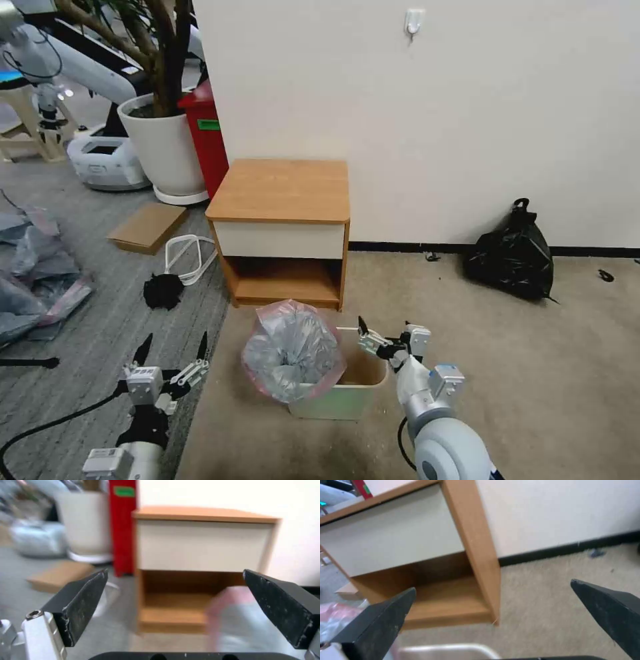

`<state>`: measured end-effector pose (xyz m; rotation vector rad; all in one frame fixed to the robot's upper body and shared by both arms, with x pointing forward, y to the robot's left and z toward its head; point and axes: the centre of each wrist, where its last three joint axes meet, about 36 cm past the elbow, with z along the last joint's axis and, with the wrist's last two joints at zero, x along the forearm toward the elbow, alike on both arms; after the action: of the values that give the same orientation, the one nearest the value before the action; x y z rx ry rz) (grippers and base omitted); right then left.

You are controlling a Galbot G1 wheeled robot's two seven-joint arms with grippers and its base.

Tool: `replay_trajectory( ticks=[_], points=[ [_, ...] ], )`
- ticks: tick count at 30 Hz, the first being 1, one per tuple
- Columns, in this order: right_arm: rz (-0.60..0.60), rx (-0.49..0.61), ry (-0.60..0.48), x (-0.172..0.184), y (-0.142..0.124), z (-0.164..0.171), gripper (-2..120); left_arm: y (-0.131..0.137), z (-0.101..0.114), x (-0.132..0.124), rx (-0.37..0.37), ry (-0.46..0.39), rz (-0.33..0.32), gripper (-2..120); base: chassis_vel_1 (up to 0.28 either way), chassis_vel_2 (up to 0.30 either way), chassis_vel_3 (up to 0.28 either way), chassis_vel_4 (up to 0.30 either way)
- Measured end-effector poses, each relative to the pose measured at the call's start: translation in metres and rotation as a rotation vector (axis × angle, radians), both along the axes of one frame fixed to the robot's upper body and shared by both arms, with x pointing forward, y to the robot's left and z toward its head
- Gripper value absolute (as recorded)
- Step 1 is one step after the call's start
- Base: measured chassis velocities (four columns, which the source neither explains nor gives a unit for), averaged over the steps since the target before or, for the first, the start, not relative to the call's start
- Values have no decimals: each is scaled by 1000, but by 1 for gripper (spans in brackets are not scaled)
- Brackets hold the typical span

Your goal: Pick up the garbage bag from the table and place it over the trash can.

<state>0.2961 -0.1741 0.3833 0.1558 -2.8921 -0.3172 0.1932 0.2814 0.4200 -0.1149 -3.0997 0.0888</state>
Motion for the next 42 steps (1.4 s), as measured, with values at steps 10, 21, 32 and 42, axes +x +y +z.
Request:
replay_trajectory(
  ticks=[10,21,32,42],
  points=[
    [-17,-2,-34,1,-7,7,100,-18,31,16,-165,217,-209,100,0,0,0,0],
    [-29,4,-18,-4,0,1,99,-33,15,46,-248,348,-212,100,0,0,0,0],
    [-46,0,6,-8,4,-13,89,-43,7,74,-230,498,-132,100,0,0,0,0],
    [-53,1,11,-8,5,-17,86,-39,32,73,-240,462,-168,100,0,0,0,0]
  ],
)
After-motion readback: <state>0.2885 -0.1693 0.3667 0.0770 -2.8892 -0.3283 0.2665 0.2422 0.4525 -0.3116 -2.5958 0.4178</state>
